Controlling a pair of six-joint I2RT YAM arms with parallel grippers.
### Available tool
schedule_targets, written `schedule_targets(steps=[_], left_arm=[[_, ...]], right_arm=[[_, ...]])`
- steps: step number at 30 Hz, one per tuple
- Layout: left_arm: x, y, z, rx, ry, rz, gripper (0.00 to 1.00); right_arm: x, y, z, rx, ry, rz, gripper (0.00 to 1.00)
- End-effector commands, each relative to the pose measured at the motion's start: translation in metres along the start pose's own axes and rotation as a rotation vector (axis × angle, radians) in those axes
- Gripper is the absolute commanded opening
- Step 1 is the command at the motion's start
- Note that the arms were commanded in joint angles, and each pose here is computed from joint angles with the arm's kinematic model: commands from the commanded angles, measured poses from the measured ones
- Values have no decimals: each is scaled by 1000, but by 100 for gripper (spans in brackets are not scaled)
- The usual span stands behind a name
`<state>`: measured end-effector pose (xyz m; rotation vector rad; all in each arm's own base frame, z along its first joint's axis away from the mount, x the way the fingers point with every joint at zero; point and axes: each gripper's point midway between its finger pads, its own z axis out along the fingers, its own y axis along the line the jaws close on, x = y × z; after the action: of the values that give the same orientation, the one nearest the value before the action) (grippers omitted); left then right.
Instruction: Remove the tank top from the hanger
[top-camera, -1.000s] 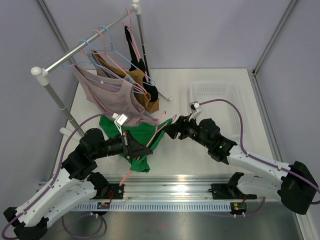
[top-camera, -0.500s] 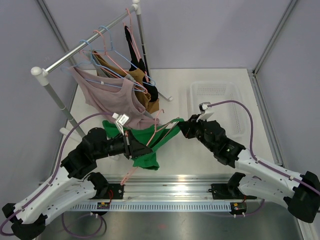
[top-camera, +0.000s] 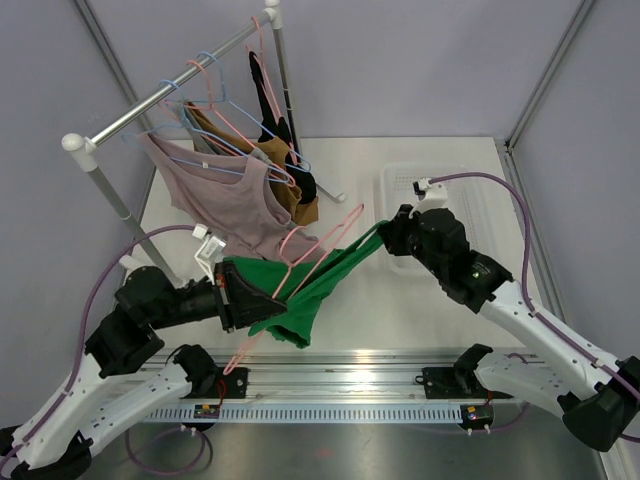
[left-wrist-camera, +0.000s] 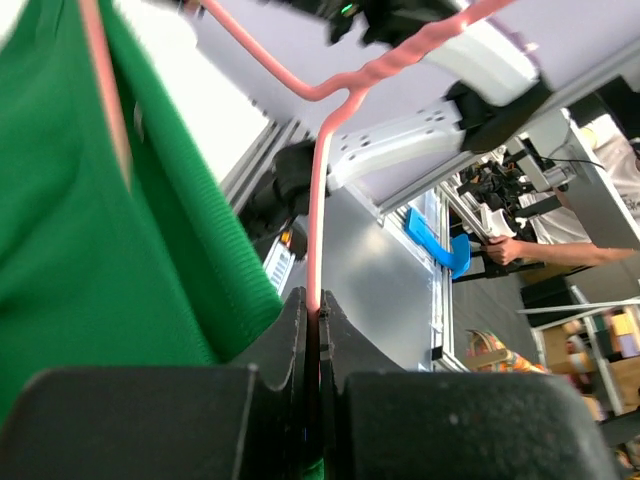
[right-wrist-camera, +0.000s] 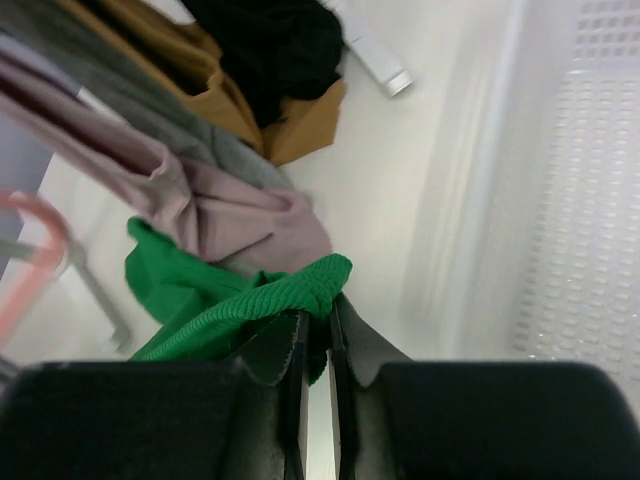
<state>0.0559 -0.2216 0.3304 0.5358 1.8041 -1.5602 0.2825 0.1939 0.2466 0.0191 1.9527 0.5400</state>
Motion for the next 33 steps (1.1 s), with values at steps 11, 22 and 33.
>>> schedule_targets(steps=[11,22,33], left_arm=[[-119,-57,-27,32,-492,386,0],[-231,-9,-14,-358,-840,611,0],[-185,-7,-30,-306,-725,392,0]], right_arm=[[5,106,-75,-660,206,23,0],[51,72,-123,-658,368,-152,0],[34,72,-92,-531,344,-77,20]])
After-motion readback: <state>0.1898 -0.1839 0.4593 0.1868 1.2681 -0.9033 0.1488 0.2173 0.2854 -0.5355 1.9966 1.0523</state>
